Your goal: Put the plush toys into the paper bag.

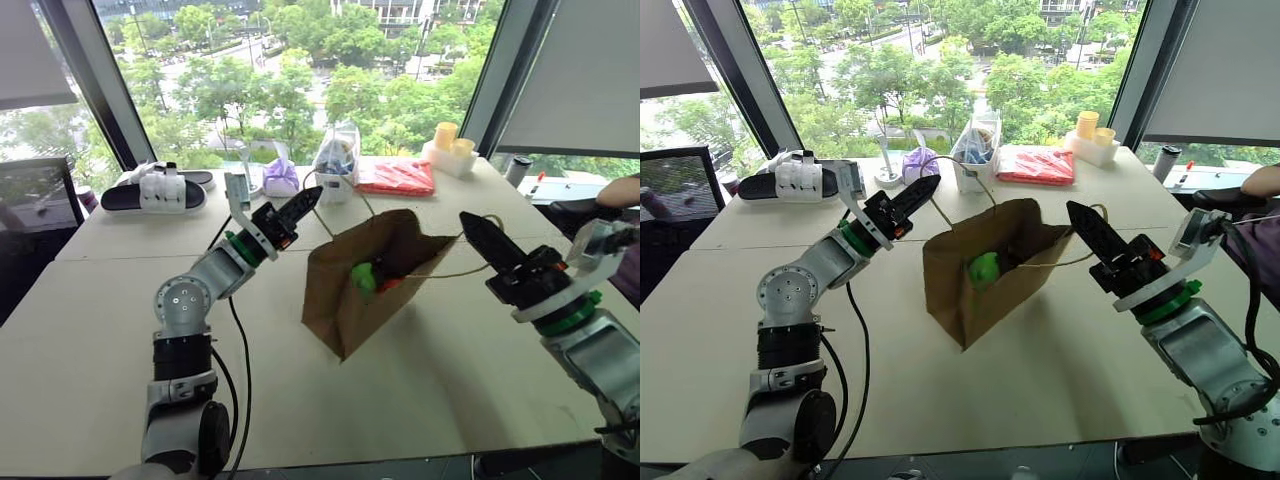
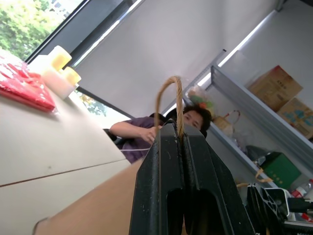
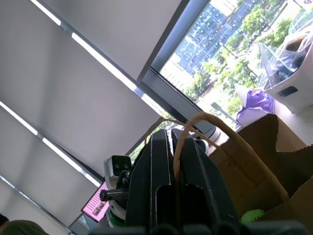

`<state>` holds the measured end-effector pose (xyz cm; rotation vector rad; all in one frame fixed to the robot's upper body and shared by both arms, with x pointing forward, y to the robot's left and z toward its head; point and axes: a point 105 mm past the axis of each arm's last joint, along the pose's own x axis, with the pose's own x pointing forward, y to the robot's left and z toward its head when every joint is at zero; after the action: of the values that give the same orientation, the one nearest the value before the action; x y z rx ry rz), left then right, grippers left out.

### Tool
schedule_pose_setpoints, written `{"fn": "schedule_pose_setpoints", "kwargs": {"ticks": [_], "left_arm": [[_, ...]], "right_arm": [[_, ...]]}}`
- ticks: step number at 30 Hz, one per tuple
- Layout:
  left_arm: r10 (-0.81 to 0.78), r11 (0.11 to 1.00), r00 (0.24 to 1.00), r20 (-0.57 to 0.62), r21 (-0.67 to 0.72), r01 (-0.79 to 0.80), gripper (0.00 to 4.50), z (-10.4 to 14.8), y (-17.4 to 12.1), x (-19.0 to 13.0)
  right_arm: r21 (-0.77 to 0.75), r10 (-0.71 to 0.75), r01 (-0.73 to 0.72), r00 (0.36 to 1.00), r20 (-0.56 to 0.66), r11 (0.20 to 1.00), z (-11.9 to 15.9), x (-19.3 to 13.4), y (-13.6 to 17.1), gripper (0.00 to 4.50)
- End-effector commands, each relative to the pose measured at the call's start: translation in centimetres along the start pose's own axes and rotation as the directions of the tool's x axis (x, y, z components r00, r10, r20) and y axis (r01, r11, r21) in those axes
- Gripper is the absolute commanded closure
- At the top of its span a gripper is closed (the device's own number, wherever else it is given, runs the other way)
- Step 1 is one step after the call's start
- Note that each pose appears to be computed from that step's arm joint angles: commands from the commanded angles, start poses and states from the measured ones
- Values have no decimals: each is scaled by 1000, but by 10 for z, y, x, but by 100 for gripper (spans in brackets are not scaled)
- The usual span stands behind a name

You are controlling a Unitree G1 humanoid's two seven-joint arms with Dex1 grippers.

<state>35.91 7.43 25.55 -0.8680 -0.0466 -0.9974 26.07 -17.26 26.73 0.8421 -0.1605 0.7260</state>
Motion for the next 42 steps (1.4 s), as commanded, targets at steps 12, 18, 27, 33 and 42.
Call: {"fn": "schedule_pose_setpoints", "kwargs": {"ticks": [12,18,27,33,42], "left_arm": [[-3,1000,1000,-12,23,3,56,-5,12,-12],[-64,997,995,-80,46,68,5,-2,6,-35],[36,995,975,-220,94,-16,0,-13,16,-96],[61,984,957,-285,180,-9,0,-32,5,-102],[27,943,908,-417,313,116,0,-59,-9,-88]], "right_arm": [[-52,35,-42,992,-124,998,-29,-3,7,47],[-46,70,-76,991,-110,996,-25,-20,16,0],[-40,-73,64,962,-264,997,-64,-48,-24,52],[-15,-50,48,917,-396,999,-103,-46,-34,339],[-19,-8,-1,885,-466,1000,-123,-25,-35,448]]}}
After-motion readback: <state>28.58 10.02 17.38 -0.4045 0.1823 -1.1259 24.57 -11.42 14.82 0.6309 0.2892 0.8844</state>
